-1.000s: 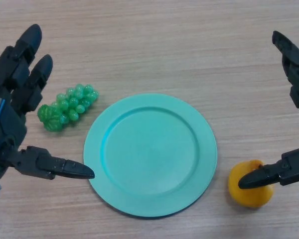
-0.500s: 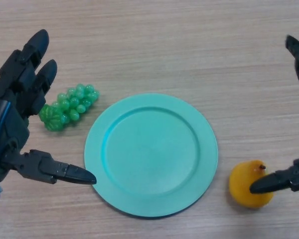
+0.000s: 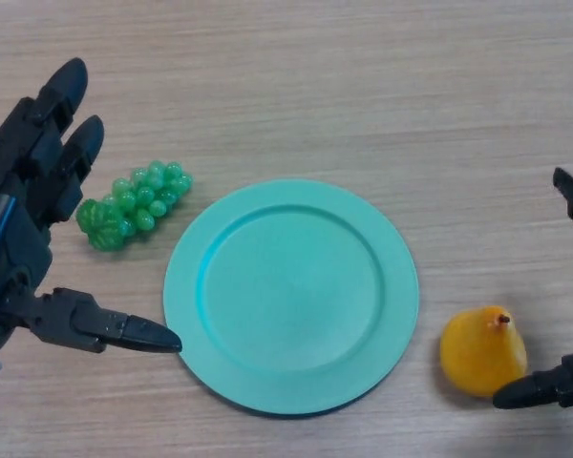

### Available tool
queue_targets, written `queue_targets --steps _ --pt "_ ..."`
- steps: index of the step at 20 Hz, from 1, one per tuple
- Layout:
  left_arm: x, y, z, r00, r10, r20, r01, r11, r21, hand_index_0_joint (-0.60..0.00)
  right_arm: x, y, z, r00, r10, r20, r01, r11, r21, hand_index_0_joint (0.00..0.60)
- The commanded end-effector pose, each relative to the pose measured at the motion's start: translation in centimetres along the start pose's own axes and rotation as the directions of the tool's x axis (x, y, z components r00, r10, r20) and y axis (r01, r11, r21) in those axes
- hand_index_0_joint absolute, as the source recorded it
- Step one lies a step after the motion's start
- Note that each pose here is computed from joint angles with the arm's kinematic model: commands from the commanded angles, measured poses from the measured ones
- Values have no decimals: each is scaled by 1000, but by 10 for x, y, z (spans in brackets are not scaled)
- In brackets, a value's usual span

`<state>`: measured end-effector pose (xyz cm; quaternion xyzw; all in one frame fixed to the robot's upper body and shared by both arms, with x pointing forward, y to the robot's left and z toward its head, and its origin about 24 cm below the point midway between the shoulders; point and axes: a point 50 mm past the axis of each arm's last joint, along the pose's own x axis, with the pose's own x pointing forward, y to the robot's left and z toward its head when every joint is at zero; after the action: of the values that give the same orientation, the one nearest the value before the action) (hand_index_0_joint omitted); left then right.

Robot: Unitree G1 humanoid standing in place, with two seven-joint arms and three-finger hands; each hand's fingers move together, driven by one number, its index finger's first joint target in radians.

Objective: Pick up the yellow pear and place it on the plate

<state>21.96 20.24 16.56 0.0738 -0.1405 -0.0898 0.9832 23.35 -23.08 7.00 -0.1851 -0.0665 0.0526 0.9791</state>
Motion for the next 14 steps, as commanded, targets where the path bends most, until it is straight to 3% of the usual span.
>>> queue_targets --steps 1,5,9,12,14 --pt "-3 2 35 979 -4 205 -20 993 115 0 4 -24 25 970 -96 222 111 992 -57 0" --pt "-3 1 36 977 -2 214 -23 993 118 0 10 -12 6 985 -73 156 79 996 -28 0" --pt "-4 0 34 962 28 270 -62 991 116 0 13 3 -7 990 -72 117 72 997 2 0" --pt "-7 1 33 963 23 268 -63 988 141 0 16 10 -12 994 -81 74 81 997 3 0" --pt "-7 1 32 965 24 263 -64 987 144 0 16 11 -15 995 -81 53 82 997 -13 200"
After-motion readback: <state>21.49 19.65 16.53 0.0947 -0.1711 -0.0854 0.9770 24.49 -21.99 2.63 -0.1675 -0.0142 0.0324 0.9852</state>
